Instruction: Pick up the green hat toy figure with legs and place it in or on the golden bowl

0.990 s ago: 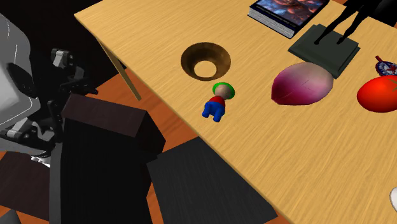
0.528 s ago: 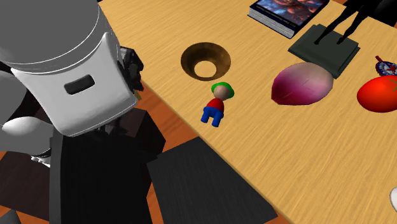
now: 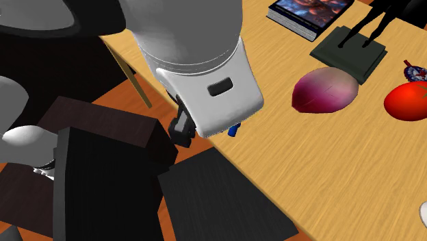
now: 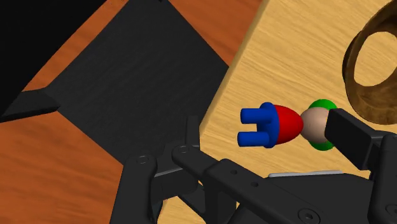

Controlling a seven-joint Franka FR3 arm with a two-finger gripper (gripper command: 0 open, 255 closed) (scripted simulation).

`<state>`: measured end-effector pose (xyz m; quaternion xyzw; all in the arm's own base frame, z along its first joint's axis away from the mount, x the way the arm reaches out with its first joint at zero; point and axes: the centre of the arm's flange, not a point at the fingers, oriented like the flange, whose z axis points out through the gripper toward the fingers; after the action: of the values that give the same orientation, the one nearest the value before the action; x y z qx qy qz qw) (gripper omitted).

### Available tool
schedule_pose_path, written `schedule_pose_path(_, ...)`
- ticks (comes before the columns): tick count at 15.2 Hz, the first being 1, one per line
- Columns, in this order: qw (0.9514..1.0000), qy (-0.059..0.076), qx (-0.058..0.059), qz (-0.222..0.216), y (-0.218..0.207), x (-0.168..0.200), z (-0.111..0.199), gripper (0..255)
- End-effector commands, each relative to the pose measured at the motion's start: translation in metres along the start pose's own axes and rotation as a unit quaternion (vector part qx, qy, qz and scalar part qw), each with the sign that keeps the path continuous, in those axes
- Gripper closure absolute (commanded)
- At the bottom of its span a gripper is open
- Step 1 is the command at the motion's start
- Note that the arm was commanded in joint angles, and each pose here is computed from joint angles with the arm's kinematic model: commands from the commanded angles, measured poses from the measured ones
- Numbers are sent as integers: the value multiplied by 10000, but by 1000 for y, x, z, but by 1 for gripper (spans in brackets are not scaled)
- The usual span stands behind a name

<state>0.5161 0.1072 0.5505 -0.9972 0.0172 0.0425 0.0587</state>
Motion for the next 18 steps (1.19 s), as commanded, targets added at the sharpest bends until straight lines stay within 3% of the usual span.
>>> schedule_pose_path(1, 10000, 2, 19, 69, -6, 27, 1, 0)
schedule_pose_path(5, 9998, 12, 51, 179, -21, 71, 2, 0)
schedule_pose_path(12, 9998, 12, 51, 179, -21, 71, 39, 0)
schedule_pose_path(18, 9998, 12, 51, 179, -22, 71, 42, 0)
